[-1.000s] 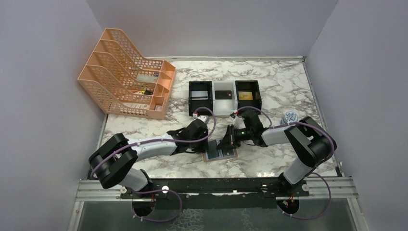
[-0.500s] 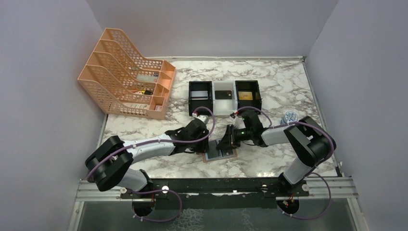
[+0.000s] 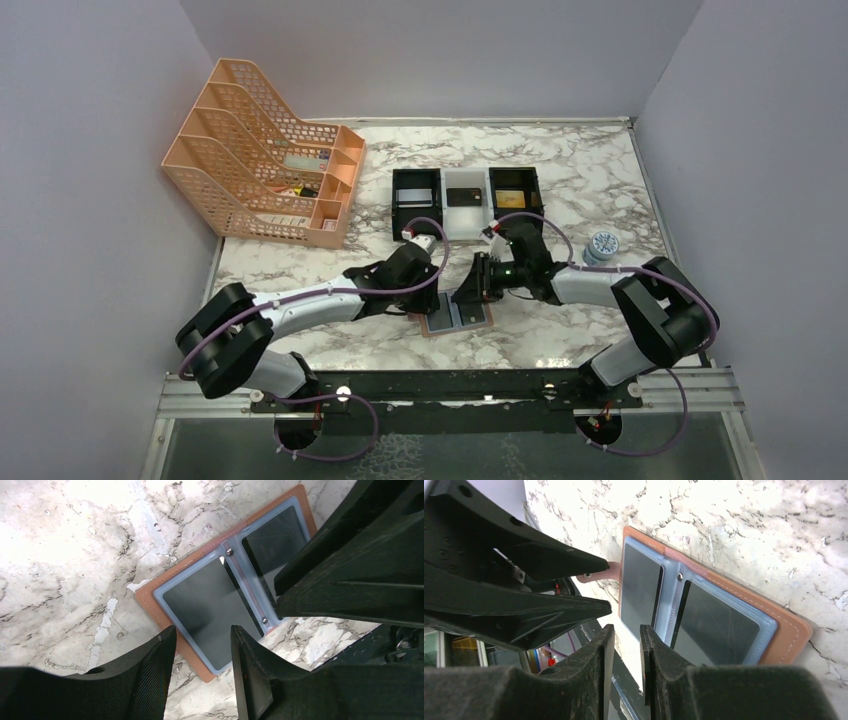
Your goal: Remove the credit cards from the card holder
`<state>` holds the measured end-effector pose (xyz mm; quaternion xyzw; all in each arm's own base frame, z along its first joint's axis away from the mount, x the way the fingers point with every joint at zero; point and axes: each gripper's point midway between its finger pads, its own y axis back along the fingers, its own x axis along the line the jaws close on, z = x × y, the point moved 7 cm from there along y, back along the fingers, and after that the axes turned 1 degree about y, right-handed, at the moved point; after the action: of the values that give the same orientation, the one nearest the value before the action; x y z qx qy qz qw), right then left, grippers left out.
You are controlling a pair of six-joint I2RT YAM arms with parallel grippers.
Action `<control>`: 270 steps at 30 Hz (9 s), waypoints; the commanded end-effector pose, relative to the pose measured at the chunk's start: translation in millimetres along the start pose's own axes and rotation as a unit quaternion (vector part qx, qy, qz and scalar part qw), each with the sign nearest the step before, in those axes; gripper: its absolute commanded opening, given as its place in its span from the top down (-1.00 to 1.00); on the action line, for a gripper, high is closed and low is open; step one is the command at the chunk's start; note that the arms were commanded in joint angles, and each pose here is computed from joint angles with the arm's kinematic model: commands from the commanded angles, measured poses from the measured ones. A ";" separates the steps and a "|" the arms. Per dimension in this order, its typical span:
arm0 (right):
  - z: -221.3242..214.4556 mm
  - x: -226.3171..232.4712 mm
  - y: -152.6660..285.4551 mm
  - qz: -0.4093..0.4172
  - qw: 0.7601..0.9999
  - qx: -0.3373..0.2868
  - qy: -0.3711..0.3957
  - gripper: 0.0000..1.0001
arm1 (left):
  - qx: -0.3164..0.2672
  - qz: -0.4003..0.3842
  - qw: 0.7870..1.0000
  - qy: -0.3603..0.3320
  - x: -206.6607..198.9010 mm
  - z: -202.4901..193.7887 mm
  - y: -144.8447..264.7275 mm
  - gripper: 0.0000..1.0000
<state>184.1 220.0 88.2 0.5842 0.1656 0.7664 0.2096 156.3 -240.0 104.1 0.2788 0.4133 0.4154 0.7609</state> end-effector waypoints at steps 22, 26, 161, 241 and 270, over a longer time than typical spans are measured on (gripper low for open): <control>-5.8 -13.4 -20.8 0.014 1.000 0.027 0.000 0.50 | 0.044 0.028 0.999 0.012 7.7 -16.6 -16.6 0.29; -8.7 -15.1 -25.6 0.013 0.999 0.035 -0.003 0.55 | 0.046 0.030 0.998 0.008 9.1 -18.1 -16.8 0.35; -16.9 -22.8 -19.6 0.015 0.998 0.041 -0.039 0.72 | 0.066 0.121 0.990 -0.038 18.4 -32.2 -22.4 0.49; -25.9 -18.5 -2.2 -0.010 0.999 0.013 -0.046 0.98 | 0.035 0.043 0.998 0.039 3.1 -40.9 -22.9 0.60; -36.9 -24.7 -6.7 0.011 0.995 -0.014 -0.099 0.71 | 0.037 0.029 0.998 0.046 0.0 -41.5 -22.8 0.63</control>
<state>153.0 211.7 57.2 0.6600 0.1366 0.7099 0.2045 138.5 -261.3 78.5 0.2598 0.4591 0.4226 0.7370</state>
